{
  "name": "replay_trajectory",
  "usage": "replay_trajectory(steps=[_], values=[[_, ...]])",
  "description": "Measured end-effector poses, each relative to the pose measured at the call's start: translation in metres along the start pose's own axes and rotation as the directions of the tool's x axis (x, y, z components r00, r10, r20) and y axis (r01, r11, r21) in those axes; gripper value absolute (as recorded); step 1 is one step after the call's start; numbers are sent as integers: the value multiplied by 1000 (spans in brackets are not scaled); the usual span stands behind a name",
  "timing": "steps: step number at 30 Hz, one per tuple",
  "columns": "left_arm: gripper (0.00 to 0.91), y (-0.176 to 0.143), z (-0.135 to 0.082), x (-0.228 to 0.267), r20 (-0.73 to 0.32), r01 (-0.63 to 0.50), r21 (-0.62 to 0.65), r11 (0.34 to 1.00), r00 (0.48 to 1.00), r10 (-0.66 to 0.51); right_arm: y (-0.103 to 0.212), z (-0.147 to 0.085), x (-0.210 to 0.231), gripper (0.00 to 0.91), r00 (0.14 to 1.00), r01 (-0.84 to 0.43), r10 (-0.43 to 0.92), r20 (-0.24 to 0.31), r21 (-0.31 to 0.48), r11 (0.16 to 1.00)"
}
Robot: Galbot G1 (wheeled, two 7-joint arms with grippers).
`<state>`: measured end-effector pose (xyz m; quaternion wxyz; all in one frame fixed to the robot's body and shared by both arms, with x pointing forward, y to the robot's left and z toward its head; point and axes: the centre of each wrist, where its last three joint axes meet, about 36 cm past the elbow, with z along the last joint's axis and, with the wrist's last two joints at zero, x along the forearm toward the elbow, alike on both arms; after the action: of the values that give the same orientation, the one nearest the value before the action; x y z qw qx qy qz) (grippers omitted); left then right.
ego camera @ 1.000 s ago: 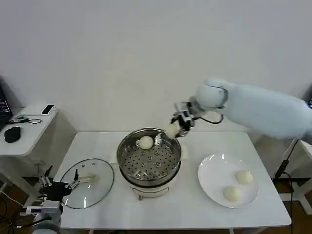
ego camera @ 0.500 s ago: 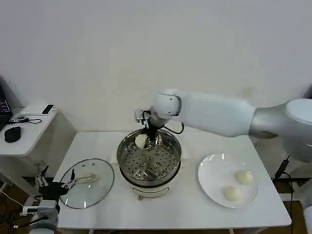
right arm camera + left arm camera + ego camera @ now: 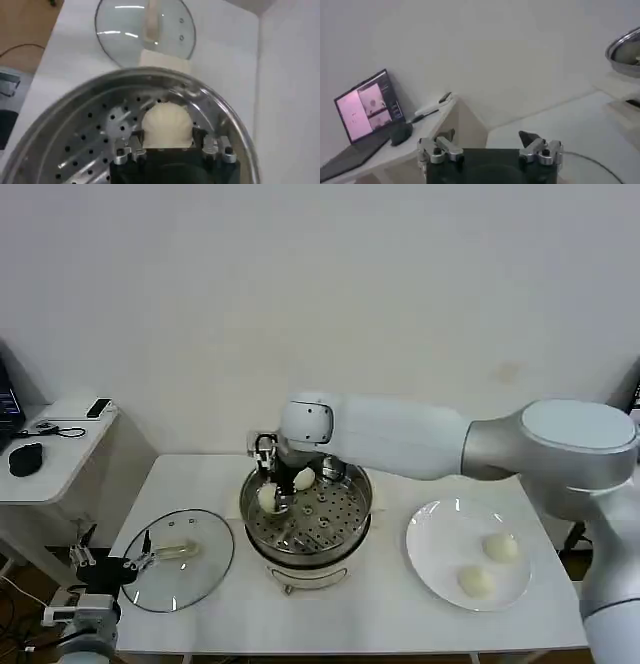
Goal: Take steamed baozi put them in steamer then cover it.
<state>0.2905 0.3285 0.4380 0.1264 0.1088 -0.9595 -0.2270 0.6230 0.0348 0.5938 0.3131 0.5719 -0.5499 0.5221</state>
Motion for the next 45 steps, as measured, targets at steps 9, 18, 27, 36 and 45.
replay_trajectory(steps=[9,18,27,36,45], values=[[907,-1,-1,1,1,2,6,1000,1000,-2,3,0,-4,907,1000,6,-6,0,4,1000],[907,-1,-3,3,8,0,8,1000,1000,0,3,14,22,907,1000,-24,24,-7,28,999],[907,-6,-8,9,17,-10,17,1000,1000,10,8,69,75,907,994,-90,92,-51,37,995],[907,-9,-15,8,41,-22,15,1000,999,22,36,160,130,907,984,-151,153,-87,31,988],[907,-15,-15,6,46,-44,14,999,998,43,97,269,146,907,977,-183,180,-110,-21,983]])
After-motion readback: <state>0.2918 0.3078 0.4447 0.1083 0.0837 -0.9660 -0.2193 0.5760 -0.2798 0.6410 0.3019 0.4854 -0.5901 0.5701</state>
